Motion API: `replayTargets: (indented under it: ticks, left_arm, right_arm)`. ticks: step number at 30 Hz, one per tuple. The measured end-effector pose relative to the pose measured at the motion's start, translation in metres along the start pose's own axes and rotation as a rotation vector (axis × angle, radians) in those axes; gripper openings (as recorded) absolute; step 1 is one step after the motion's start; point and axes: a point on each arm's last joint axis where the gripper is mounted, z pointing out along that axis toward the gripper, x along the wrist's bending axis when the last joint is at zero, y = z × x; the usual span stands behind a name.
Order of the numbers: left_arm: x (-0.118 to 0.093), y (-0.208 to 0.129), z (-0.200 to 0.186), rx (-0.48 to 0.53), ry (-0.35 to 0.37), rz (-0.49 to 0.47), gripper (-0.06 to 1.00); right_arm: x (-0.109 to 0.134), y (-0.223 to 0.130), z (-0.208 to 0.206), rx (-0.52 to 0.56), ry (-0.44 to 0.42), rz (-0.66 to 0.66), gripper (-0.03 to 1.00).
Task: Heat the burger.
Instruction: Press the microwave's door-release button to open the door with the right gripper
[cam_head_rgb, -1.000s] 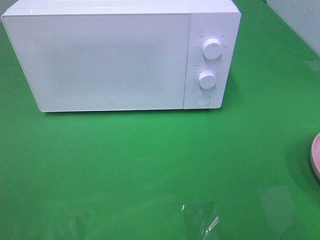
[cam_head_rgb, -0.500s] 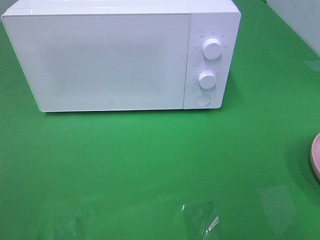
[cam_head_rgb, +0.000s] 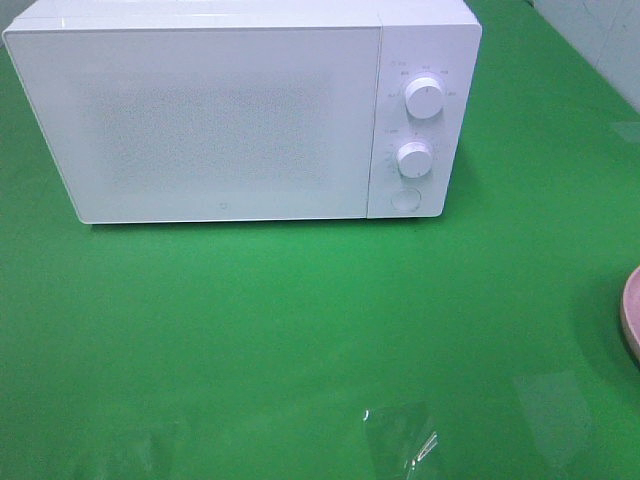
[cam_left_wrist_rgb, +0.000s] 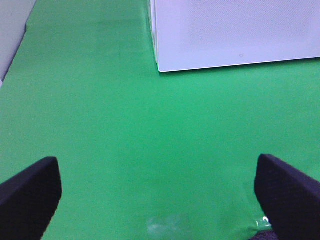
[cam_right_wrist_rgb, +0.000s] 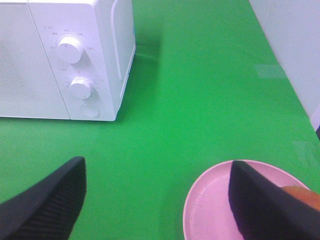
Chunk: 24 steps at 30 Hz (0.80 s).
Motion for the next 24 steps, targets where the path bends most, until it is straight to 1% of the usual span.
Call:
replayTargets:
  ticks: [1, 3, 7, 9, 18, 21, 22, 23, 24]
  left_arm:
    - [0.0, 0.0, 0.0, 0.0, 0.0, 0.0, 0.97]
    - [0.0, 0.0, 0.0, 0.0, 0.0, 0.0, 0.97]
    - [0.0, 0.0, 0.0, 0.0, 0.0, 0.0, 0.97]
    - [0.0, 0.0, 0.0, 0.0, 0.0, 0.0, 0.97]
    - [0.0, 0.0, 0.0, 0.0, 0.0, 0.0, 0.97]
    - [0.0, 0.0, 0.0, -0.001, 0.0, 0.0, 0.97]
    - [0.0, 0.0, 0.0, -0.001, 0.0, 0.0, 0.97]
    - [0.0, 0.0, 0.0, -0.001, 0.0, 0.0, 0.97]
    - [0.0, 0.0, 0.0, -0.001, 0.0, 0.0, 0.97]
  right_arm:
    - [0.0, 0.0, 0.0, 0.0, 0.0, 0.0, 0.75]
    - [0.0, 0.006, 0.013, -0.009, 0.0, 0.0, 0.75]
    - [0.0, 0.009, 0.02, -0.011, -0.001, 0.0, 0.75]
    - [0.0, 0.014, 0.034, -0.024, -0.001, 0.001, 0.75]
    - [0.0, 0.021, 0.058, -0.046, -0.002, 0.001, 0.75]
    - [-0.001, 0.023, 0.073, -0.082, -0.004, -0.006, 0.75]
    - [-0.001, 0.019, 0.082, -0.108, -0.004, -0.006, 0.75]
    - [-0.001, 0.019, 0.082, -0.108, -0.004, -0.006, 0.75]
    - [-0.001, 0.013, 0.09, -0.124, -0.004, -0.006, 0.75]
